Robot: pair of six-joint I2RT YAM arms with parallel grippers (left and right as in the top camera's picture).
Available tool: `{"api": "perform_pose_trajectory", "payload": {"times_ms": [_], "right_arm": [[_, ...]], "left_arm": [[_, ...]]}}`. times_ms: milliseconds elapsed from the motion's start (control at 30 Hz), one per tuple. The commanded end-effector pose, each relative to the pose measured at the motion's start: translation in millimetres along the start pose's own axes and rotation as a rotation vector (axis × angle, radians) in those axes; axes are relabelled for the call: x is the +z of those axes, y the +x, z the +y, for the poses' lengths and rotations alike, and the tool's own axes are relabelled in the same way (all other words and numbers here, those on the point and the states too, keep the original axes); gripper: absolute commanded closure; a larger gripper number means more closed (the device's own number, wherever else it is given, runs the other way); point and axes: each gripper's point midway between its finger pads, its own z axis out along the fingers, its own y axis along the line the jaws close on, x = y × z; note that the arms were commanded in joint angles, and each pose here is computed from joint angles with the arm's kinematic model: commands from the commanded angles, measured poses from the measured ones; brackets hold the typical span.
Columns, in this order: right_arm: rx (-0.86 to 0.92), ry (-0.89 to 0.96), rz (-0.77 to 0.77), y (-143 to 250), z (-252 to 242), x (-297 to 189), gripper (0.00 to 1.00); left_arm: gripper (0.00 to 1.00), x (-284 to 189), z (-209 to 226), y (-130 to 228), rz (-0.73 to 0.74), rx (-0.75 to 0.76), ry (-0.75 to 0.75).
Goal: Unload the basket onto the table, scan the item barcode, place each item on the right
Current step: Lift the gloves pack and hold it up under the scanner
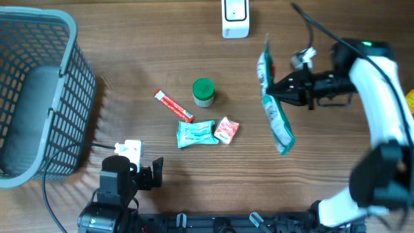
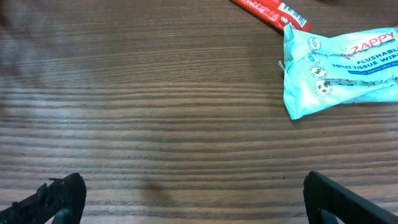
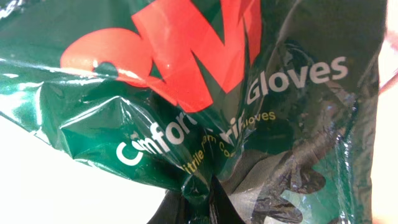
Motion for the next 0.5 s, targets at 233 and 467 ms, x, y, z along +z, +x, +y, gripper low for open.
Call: {"api": "perform_pose_trajectory", "payload": {"times_ms": [233,467], "right_arm": [[-0.631,0.369,-0.289,0.3,49.6,-13.7,0.95],[-0.839,0.452,-0.337,-30.4,69.4,23.4,0.95]], "left_arm": [[0.00,0.2,0.7,-0.3,-0.003,0.002,-0.006],[0.00,0.2,0.7,-0.3,-0.003,0.002,-0.006]]}}
